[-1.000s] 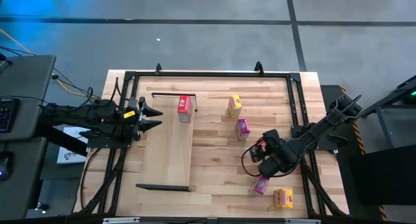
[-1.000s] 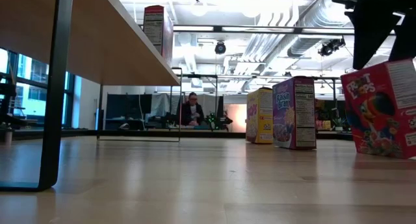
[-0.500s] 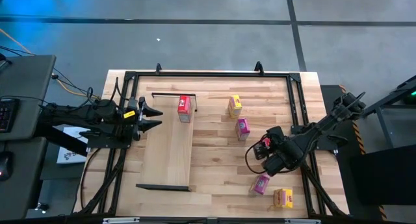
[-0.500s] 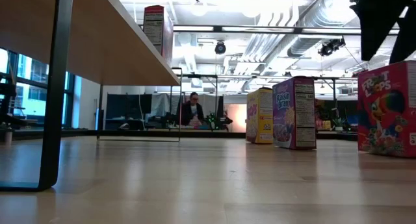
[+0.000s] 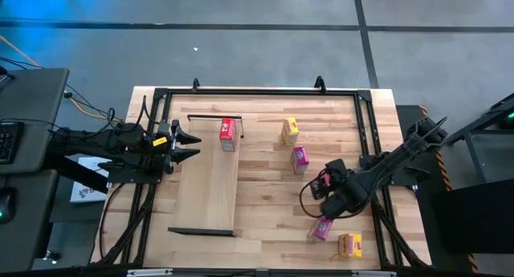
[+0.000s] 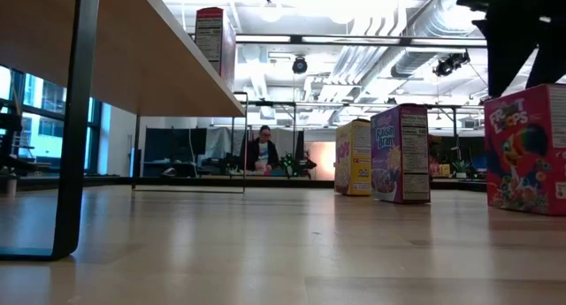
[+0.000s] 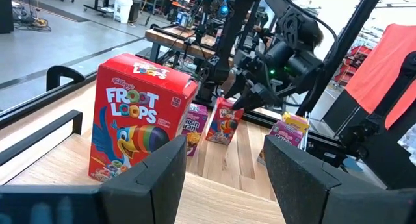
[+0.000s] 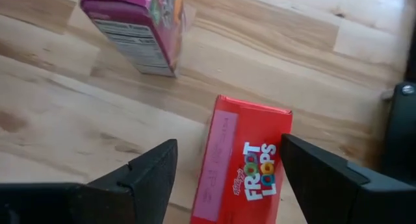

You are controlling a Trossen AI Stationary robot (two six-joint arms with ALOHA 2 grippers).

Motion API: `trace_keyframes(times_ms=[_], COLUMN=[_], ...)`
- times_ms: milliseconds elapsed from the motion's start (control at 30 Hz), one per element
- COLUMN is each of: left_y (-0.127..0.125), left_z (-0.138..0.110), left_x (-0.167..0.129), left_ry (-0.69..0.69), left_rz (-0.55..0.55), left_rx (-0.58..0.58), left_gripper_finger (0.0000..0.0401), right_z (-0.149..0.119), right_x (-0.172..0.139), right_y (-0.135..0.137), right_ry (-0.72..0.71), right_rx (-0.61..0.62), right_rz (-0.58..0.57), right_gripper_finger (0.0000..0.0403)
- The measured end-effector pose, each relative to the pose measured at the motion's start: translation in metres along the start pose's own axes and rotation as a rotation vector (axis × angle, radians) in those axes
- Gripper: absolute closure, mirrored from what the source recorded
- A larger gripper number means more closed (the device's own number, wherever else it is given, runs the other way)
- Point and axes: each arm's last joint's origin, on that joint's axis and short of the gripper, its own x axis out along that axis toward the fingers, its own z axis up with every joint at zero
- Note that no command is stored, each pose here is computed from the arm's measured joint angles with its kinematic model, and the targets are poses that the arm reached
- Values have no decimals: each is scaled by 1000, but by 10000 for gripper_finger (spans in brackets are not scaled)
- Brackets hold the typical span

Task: Stack cereal on shelf
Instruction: Put the red cereal box on the shelf aligned with the red cereal box

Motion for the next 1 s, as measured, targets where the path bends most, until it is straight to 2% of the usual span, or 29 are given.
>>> trace_keyframes(times_ms=[233,567,800,1000], left_y=[0,0,0,0], left_z=[0,0,0,0], left_x=[0,0,0,0], left_ry=[0,0,0,1], left_rz=[0,0,0,0], left_rx=[0,0,0,1], left_gripper_finger=[204,204,204,204], right_z=[-2,-2,9,4], right_x=[5,5,-15,-9], right_y=[-2,0,2,3], right_ry=[-24,-36,-83,-38], right_rx=[-15,-12,-63,-52], right_rz=[-83,-58,-48,-41], right_gripper_finger=[135,135,135,135])
